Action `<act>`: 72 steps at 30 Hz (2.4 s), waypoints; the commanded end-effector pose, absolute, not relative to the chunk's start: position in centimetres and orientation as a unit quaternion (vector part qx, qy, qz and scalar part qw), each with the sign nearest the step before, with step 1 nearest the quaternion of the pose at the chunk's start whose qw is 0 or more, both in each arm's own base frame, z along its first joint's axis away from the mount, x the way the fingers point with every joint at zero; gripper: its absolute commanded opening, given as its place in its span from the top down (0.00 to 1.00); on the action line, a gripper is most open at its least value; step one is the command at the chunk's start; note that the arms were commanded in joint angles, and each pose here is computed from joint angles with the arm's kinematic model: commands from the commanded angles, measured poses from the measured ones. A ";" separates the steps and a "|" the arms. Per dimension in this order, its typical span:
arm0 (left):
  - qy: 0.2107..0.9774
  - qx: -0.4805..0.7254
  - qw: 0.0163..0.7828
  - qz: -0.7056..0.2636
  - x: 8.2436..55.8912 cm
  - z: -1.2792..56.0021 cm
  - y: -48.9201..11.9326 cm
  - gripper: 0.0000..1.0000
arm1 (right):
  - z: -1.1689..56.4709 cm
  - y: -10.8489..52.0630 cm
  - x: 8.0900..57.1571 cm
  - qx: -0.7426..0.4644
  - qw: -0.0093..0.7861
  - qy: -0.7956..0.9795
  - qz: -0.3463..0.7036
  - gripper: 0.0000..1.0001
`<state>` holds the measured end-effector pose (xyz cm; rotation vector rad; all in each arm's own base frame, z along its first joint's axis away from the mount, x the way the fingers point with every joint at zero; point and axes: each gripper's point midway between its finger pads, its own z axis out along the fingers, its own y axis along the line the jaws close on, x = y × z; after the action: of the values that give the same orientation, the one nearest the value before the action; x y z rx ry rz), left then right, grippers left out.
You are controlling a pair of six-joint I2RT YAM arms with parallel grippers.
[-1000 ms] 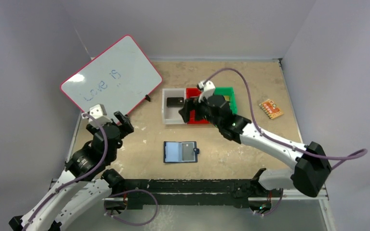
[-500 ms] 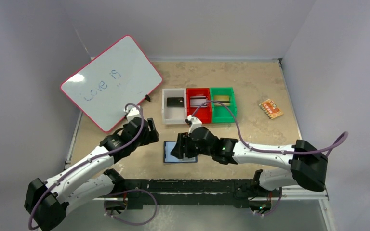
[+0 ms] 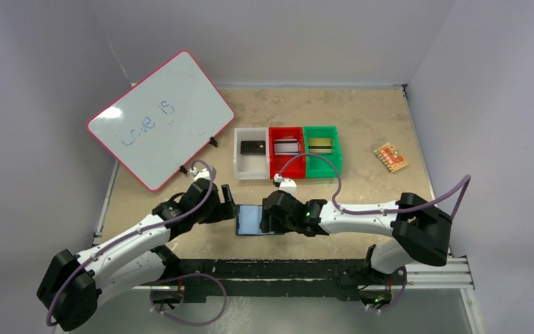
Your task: Take the credit cards out of the card holder
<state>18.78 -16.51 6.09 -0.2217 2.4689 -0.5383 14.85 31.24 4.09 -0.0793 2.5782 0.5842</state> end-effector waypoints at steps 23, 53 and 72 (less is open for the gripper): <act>0.935 -0.033 0.256 -0.243 17.6 4.5 -19.9 0.41 | 4.1 30.4 15.9 0.022 0.258 0.950 0.174 0.38; 0.932 -0.005 0.273 -0.237 17.2 4.9 -21.7 0.84 | 4.8 31.3 16.2 0.008 0.260 0.949 0.175 0.38; 0.930 -0.004 0.276 -0.242 17.1 5.2 -21.8 0.92 | 5.7 31.5 17.1 -0.008 0.274 0.950 0.153 0.30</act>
<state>16.07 -20.39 3.23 -0.0034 2.5710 -0.5776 15.75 30.47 3.59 -0.0302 2.6171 0.4023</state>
